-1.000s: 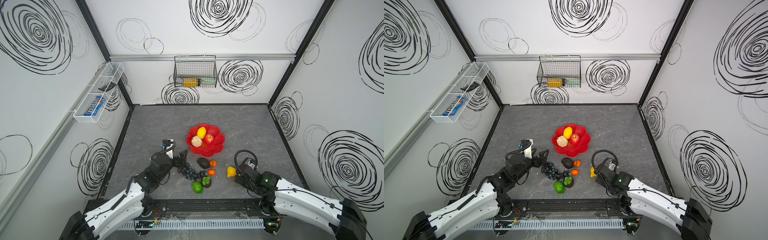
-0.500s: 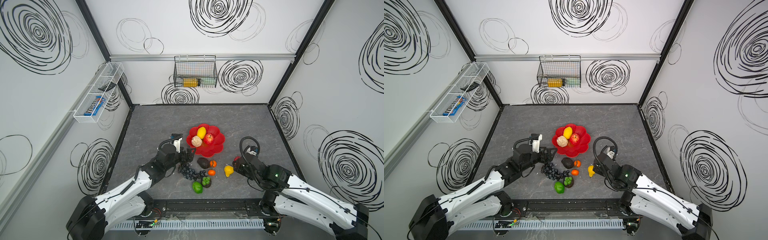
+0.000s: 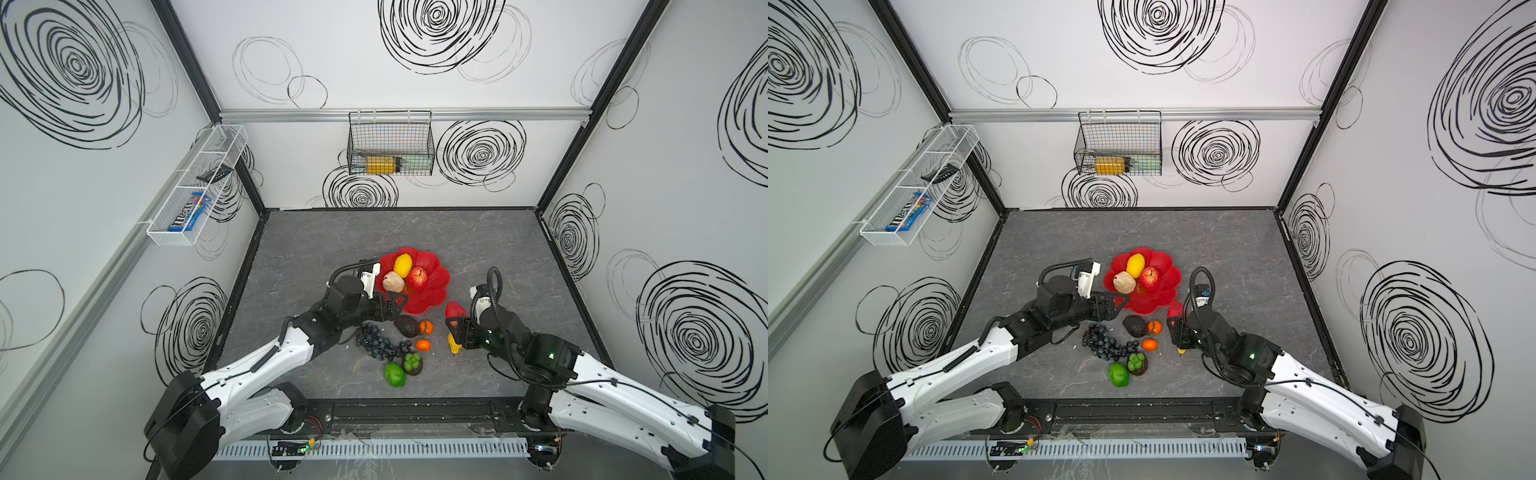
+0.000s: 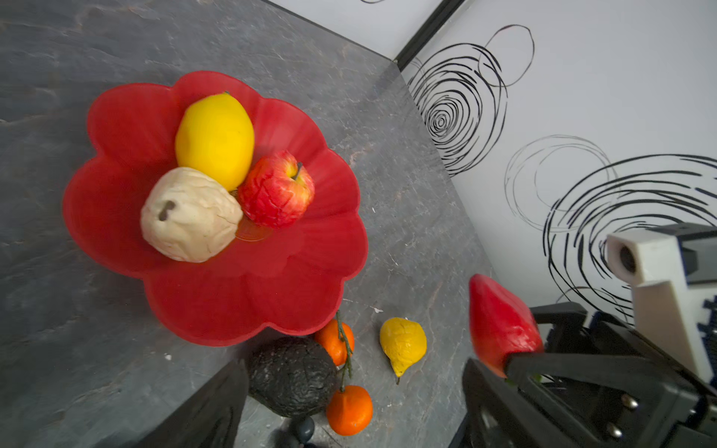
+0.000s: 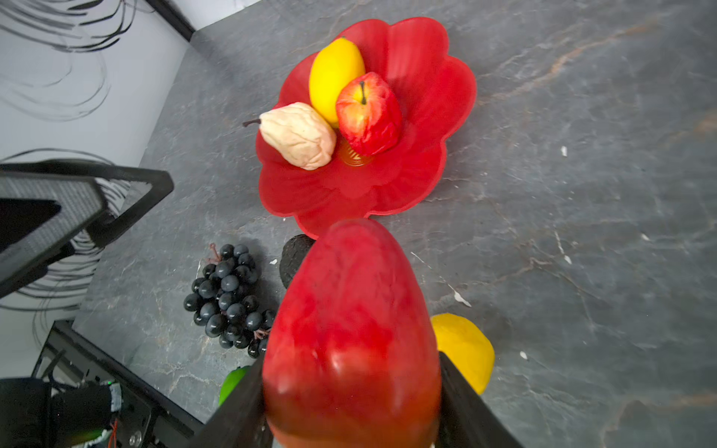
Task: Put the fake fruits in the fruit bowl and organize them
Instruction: 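Lift the red fruit with the right gripper toward the left gripper while it approaches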
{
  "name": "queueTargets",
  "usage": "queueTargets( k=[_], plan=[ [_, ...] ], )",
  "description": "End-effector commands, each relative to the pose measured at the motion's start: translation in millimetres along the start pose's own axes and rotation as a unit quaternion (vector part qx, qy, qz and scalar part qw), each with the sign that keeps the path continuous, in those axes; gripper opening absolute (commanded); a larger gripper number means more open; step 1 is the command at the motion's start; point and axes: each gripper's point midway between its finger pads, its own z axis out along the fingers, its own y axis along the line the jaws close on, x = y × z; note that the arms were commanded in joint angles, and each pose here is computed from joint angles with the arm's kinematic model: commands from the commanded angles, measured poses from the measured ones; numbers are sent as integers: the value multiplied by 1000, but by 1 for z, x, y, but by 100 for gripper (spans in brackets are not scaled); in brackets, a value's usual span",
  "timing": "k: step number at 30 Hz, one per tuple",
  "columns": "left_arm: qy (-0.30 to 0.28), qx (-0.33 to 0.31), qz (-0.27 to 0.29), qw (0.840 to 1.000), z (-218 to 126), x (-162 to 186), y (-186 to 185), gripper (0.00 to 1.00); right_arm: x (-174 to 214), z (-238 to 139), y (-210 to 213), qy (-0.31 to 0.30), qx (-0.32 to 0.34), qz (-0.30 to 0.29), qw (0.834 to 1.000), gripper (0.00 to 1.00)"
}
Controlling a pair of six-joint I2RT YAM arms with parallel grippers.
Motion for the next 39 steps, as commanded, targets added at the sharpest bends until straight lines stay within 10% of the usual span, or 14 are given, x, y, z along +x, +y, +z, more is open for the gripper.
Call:
queueTargets(
  k=[1,17,39],
  plan=[
    [-1,64,-10,998,0,-8,-38,91,-16,1,32,-38,-63,-66,995,58],
    [42,134,-24,990,7,18,-86,85,-8,4,80,-83,-159,-160,971,58],
    [40,151,-57,986,8,14,-79,47,-24,8,90,-126,-153,-148,969,73]
  ],
)
